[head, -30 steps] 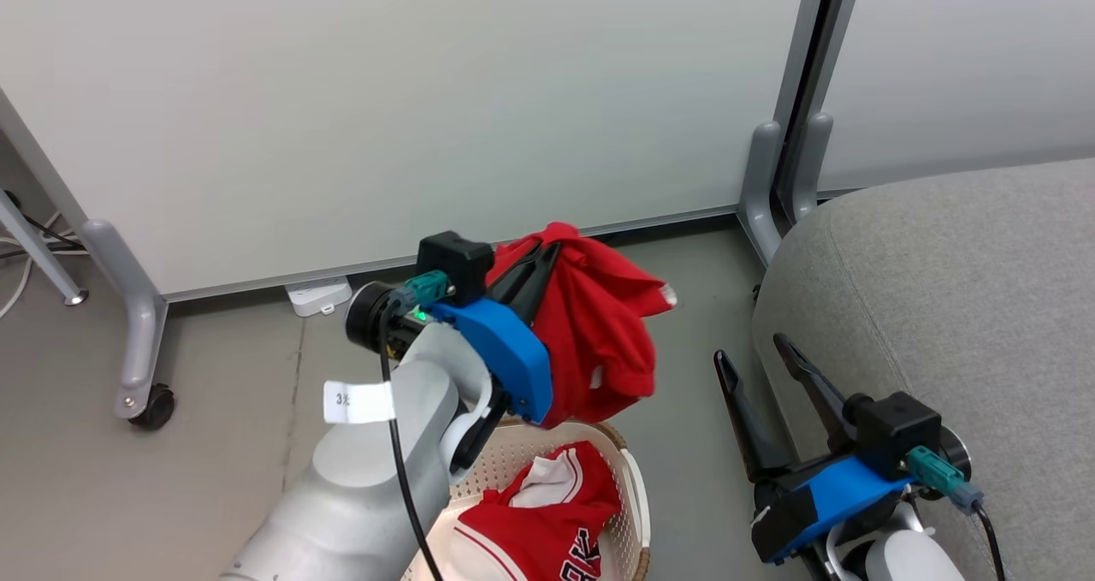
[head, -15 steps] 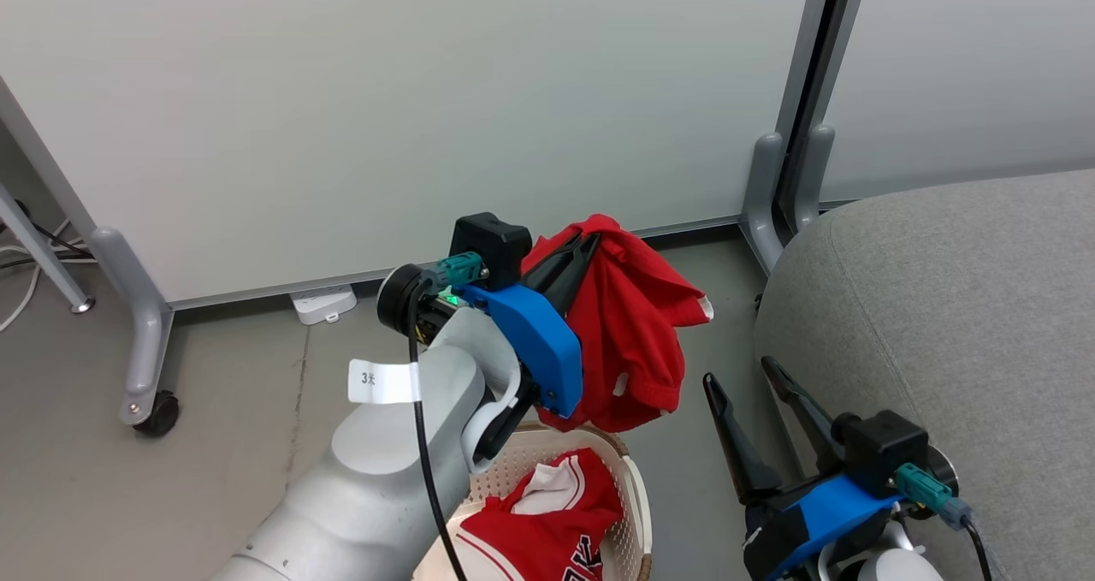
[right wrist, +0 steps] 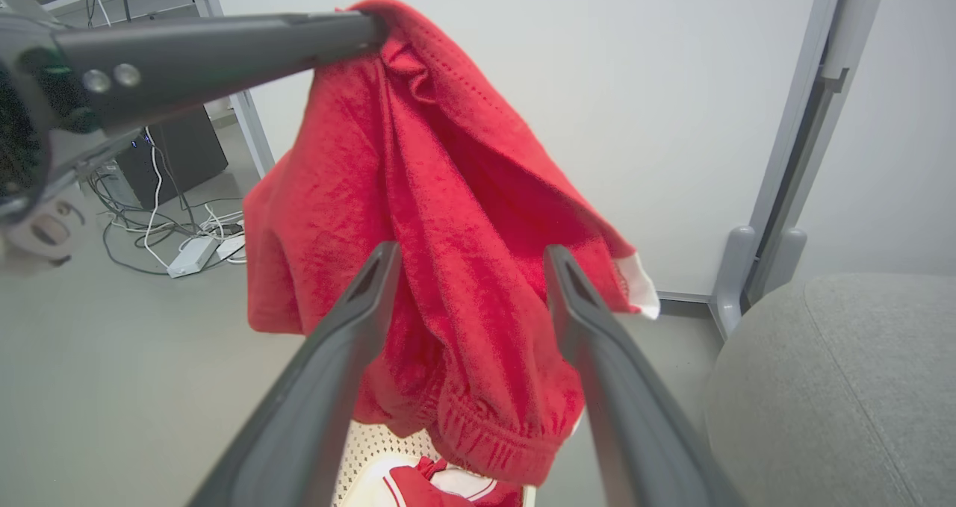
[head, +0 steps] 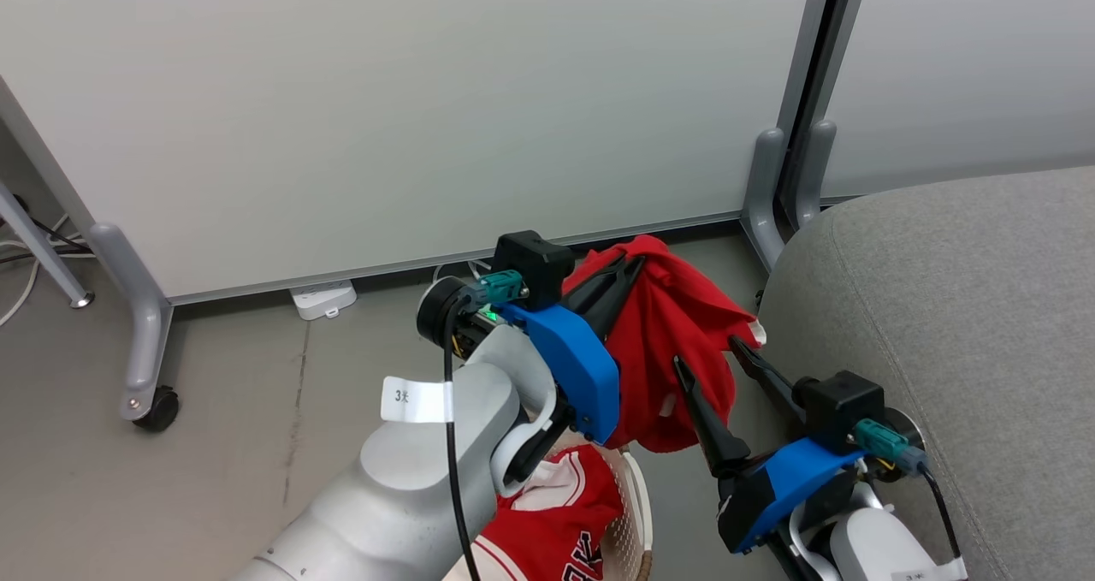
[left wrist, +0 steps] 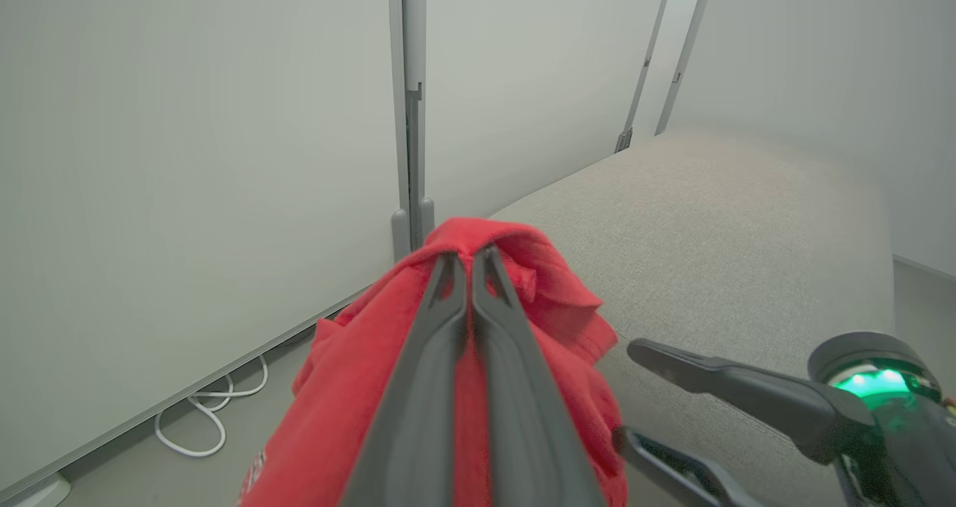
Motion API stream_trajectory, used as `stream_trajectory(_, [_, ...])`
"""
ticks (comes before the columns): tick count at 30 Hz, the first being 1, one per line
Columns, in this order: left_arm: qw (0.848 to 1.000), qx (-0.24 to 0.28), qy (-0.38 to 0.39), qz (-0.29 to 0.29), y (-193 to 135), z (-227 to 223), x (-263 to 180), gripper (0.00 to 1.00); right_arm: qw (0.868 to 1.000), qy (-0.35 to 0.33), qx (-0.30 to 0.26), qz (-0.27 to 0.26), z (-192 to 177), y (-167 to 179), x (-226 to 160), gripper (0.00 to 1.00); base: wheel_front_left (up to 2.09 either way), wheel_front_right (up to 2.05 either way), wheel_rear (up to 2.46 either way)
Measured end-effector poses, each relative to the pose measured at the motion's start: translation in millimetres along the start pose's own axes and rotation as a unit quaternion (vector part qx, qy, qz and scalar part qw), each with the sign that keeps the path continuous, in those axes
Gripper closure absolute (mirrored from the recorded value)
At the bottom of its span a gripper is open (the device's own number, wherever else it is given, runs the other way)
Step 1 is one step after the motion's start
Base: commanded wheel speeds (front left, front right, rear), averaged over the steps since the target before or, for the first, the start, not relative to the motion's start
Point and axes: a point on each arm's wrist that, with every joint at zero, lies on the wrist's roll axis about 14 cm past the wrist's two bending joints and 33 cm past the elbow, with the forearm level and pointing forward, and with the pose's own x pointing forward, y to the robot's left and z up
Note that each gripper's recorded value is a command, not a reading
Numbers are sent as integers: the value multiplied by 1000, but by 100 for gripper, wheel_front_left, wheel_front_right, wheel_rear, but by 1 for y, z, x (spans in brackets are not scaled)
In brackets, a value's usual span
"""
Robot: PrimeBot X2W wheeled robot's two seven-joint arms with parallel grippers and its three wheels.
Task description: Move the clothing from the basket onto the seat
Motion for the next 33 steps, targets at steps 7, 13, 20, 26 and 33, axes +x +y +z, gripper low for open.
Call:
stream_trajectory(7, [1000,-13,4,-27,-18,-4,0,100,999,26,-18,12,-10,3,14,0,0,0,0])
stream_trajectory(13, [999,-15,10,-43,-29,-8,0,100,998,51,-23,27,-22,10,21,0,0,0,0])
stream_trajectory(20, [999,-11,5,-51,-35,-4,2,100,998,56,-20,32,-26,13,22,100,0,0,0])
stream_trajectory(26, [999,-9,4,-52,-36,-4,4,100,998,50,-19,27,-24,9,21,100,0,0,0])
stream_trajectory(33, [999,-10,6,-50,-35,-6,6,100,999,45,-17,18,-22,3,19,100,0,0,0])
